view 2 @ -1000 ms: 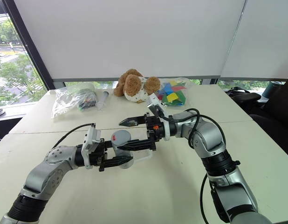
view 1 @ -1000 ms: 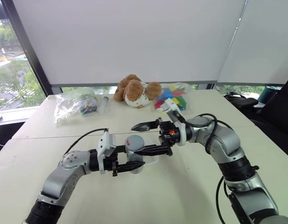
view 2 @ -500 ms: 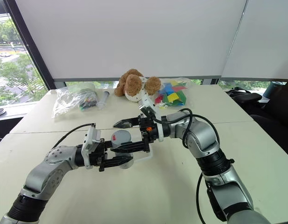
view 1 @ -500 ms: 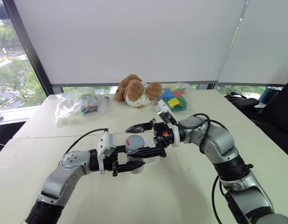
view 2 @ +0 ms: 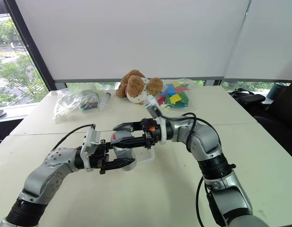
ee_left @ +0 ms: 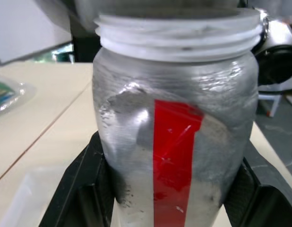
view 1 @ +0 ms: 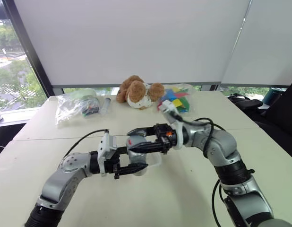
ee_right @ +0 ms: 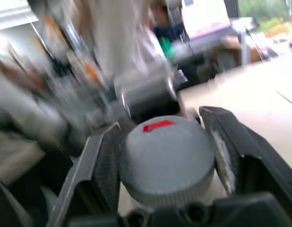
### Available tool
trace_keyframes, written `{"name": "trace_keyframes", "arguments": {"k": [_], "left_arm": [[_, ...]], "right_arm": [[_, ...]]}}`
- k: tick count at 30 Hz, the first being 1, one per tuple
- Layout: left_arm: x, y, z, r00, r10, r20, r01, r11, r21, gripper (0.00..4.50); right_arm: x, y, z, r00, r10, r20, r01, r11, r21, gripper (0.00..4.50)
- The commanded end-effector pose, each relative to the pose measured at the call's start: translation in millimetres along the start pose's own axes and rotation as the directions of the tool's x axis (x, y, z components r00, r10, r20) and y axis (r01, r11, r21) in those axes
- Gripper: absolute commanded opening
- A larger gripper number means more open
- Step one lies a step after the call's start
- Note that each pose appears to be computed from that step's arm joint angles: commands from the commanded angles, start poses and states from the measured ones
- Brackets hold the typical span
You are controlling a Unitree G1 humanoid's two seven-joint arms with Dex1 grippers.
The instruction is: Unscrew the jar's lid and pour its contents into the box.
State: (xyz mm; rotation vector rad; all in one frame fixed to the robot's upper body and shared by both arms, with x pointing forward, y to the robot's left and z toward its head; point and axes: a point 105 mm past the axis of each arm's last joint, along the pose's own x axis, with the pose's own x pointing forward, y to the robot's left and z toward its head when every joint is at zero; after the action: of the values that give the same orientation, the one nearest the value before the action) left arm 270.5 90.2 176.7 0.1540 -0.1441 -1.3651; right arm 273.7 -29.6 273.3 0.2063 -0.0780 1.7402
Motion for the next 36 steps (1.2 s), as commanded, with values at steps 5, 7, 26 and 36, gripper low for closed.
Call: {"name": "trace_keyframes", "arguments": {"k": [5, 7, 26, 36], "left_arm": [[-10, 5, 10, 1.0, 0.013, 0.024, -0.013, 1.0, 0.015, 2.23], [-13, 7, 14, 0.999, 0.015, 0.034, -0.016, 1.0, 0.009, 2.23], [-36, 36, 27, 0.997, 0.082, 0.006, -0.082, 0.996, -0.032, 2.23], [-40, 56, 24, 0.978, 0.205, -0.036, -0.204, 0.979, 0.028, 2.23]], "right_arm": [[-86, -26, 13, 0.904, -0.415, 0.108, 0.427, 0.894, -0.139, 2.31], [-119, -38, -1, 0.832, -0.549, 0.077, 0.549, 0.798, -0.248, 2.31], [-300, -55, -129, 0.27, -0.963, -0.024, 0.901, 0.262, -0.346, 2.31], [-304, -40, -112, 0.308, -0.949, 0.075, 0.91, 0.27, -0.315, 4.42]]}}
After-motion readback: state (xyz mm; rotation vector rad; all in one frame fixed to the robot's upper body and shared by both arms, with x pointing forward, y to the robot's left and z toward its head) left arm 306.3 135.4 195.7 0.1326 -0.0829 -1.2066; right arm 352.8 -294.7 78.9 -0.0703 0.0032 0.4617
